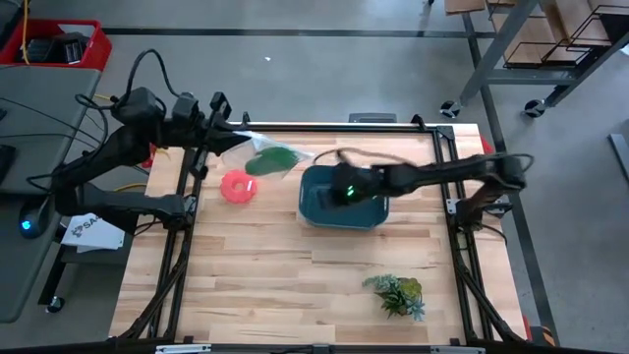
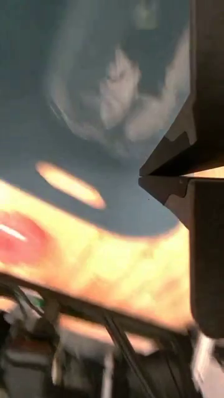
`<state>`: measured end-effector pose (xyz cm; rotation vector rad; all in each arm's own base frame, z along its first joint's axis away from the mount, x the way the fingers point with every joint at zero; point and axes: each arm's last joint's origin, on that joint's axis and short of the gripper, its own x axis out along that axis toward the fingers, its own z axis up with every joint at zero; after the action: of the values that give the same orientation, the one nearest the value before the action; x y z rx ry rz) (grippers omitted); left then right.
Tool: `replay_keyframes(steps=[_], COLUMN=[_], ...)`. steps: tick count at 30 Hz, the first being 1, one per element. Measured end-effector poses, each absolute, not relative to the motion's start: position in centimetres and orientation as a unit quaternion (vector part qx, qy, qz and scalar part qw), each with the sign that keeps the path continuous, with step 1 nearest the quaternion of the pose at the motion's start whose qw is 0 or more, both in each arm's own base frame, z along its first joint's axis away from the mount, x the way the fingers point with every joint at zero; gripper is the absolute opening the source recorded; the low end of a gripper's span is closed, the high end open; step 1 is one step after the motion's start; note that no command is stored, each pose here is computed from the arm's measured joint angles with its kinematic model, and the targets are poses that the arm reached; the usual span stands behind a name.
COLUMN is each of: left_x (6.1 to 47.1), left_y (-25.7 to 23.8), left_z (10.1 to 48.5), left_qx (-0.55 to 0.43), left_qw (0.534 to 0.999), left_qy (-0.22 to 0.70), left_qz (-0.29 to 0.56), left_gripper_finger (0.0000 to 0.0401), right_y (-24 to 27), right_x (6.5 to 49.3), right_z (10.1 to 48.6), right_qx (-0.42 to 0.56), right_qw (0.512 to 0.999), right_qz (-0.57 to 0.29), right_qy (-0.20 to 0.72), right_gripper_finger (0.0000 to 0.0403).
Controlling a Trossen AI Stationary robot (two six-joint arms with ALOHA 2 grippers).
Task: Roll bandage
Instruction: Put the packaged green bandage into the blue bin
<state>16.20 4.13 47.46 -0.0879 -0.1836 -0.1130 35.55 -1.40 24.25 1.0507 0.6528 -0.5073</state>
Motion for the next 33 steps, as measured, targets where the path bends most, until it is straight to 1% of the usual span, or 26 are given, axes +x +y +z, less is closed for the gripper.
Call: replay_keyframes(steps=[3, 6, 11, 13, 16, 19, 24, 28, 33], left_x=[17.2, 19.2, 24.9, 27.4, 30.6, 33.5, 37.2, 39.3, 40.7], left_y=[4.5, 5.2, 6.5, 6.9, 7.4, 7.8, 7.9, 7.5, 7.0], left_z=[47.0, 46.1, 42.4, 41.0, 39.1, 36.5, 32.3, 29.6, 28.3], left_qx=[-0.049, -0.066, -0.103, -0.104, -0.107, -0.133, -0.180, -0.206, -0.231], left_qw=[0.994, 0.996, 0.993, 0.993, 0.992, 0.987, 0.976, 0.969, 0.966], left_qy=[-0.080, -0.053, 0.033, 0.041, 0.041, 0.059, 0.093, 0.106, 0.068], left_qz=[-0.048, -0.040, -0.038, -0.044, -0.052, -0.063, -0.082, -0.089, -0.089], left_gripper_finger=[0.0000, 0.0000, 0.0000, 0.0000, 0.0000, 0.0000, 0.0000, 0.0000, 0.0000], right_y=[-2.3, -2.7, -2.4, -2.1, -1.6, -1.3, -0.6, -0.4, -0.1], right_x=[32.5, 29.1, 23.0, 20.9, 18.5, 16.8, 15.6, 15.5, 15.1], right_z=[27.2, 30.5, 34.9, 35.9, 36.7, 36.9, 37.0, 36.9, 36.6], right_qx=[0.438, 0.405, 0.368, 0.364, 0.354, 0.342, 0.311, 0.292, 0.278], right_qw=[0.802, 0.821, 0.840, 0.843, 0.846, 0.847, 0.858, 0.862, 0.860], right_qz=[-0.267, -0.283, -0.327, -0.334, -0.338, -0.343, -0.335, -0.334, -0.332], right_qy=[0.305, 0.285, 0.227, 0.213, 0.212, 0.218, 0.235, 0.245, 0.269], right_gripper_finger=[0.0000, 0.0000, 0.0000, 0.0000, 0.0000, 0.0000, 0.0000, 0.0000, 0.0000])
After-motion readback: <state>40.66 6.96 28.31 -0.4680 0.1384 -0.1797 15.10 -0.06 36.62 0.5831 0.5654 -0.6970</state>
